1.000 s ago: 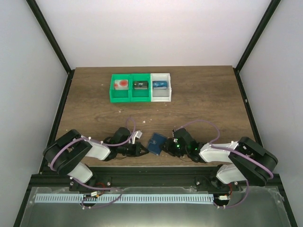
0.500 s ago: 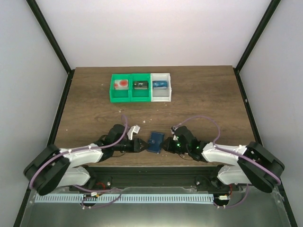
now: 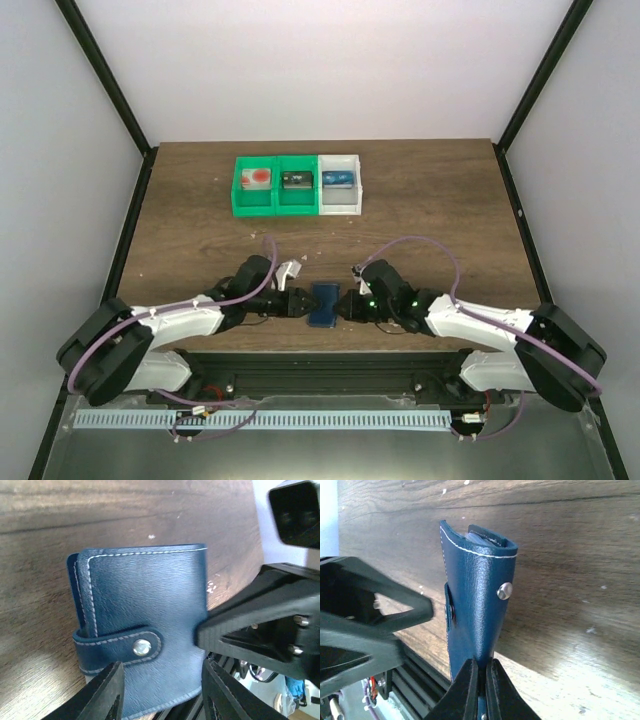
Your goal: Take the credit cards out of the card holder
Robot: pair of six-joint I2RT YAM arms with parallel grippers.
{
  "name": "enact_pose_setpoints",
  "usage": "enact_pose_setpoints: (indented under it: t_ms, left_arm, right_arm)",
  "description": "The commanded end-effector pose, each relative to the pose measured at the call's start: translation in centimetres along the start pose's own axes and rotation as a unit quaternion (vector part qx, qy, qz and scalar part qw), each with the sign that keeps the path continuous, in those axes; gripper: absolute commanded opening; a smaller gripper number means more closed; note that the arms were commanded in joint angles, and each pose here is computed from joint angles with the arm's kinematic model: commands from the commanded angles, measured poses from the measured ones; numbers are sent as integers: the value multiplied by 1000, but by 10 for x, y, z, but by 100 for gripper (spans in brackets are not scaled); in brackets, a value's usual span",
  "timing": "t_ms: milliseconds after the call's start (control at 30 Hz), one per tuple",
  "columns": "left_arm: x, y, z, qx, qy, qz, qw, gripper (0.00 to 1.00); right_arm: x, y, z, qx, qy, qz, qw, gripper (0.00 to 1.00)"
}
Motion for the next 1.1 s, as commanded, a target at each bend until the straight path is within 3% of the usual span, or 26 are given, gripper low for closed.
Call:
enact_pose_setpoints:
  t_ms: [0,433,1000,1067]
  left_arm:
    - [8,0,-2,27,17,11,999,45]
    - [17,7,11,31,-8,29,999,42]
    - [6,2,9,48,-45,17,998,0]
    - [5,2,9,48,-45,16,998,0]
  right_arm:
    - [-8,1,32,-32,-47,5,998,0]
    - [-5,10,50,-63,-77,33,995,1]
    - [3,11,42,-70,-49,45,995,0]
    - [4,11,38,-69,-39,42,996,1]
Point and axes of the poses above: each gripper's point midway between its finger pads, its own x axis out along the fingers, its own z axis along the line the jaws close on, y = z × x, the point moved 7 cm from there along -x, back along the fingers, and after that the axes turned 11 degrees about x, right-handed, at the moved point
